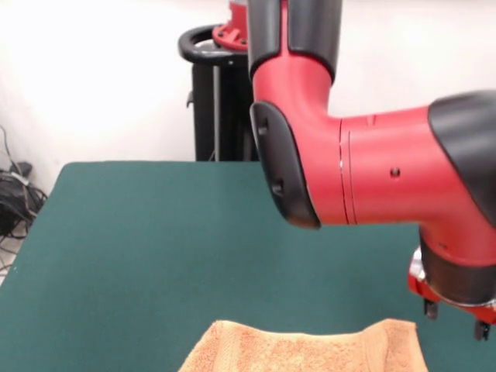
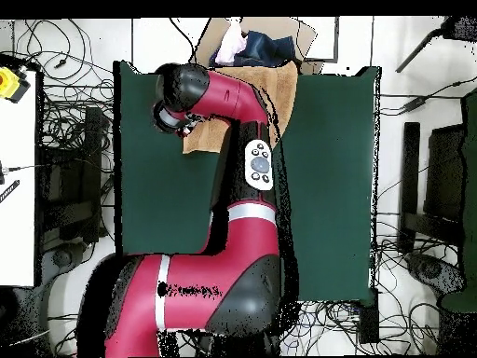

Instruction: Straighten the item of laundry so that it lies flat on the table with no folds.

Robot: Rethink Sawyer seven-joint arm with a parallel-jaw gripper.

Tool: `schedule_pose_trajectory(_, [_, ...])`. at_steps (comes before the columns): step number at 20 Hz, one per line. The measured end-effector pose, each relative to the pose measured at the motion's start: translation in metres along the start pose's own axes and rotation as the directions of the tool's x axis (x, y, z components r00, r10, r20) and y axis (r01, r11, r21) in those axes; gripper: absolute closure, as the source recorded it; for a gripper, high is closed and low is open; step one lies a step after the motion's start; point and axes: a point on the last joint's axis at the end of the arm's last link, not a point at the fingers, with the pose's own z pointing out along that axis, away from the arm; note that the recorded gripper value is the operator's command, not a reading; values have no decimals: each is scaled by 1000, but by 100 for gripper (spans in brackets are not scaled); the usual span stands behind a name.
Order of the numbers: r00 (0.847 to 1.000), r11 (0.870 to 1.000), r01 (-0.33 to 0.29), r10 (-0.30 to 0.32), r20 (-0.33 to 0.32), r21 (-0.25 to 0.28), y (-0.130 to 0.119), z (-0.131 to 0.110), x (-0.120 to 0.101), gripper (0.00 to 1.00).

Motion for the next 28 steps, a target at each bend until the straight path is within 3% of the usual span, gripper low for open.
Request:
schedule_pose_trajectory(9, [1000,1000,8,-8,-19,5,3,6,-9,0])
schedule_pose_trajectory(19, [1000,1000,16,-16,-1,-5,8,-5,-12,0])
schedule_pose_trajectory(23, [1000,1000,21,-21,14,2,9,-19,-9,0])
schedule_pose_trajectory(28, [998,997,41,-43,35,58,5,-53,-4,0])
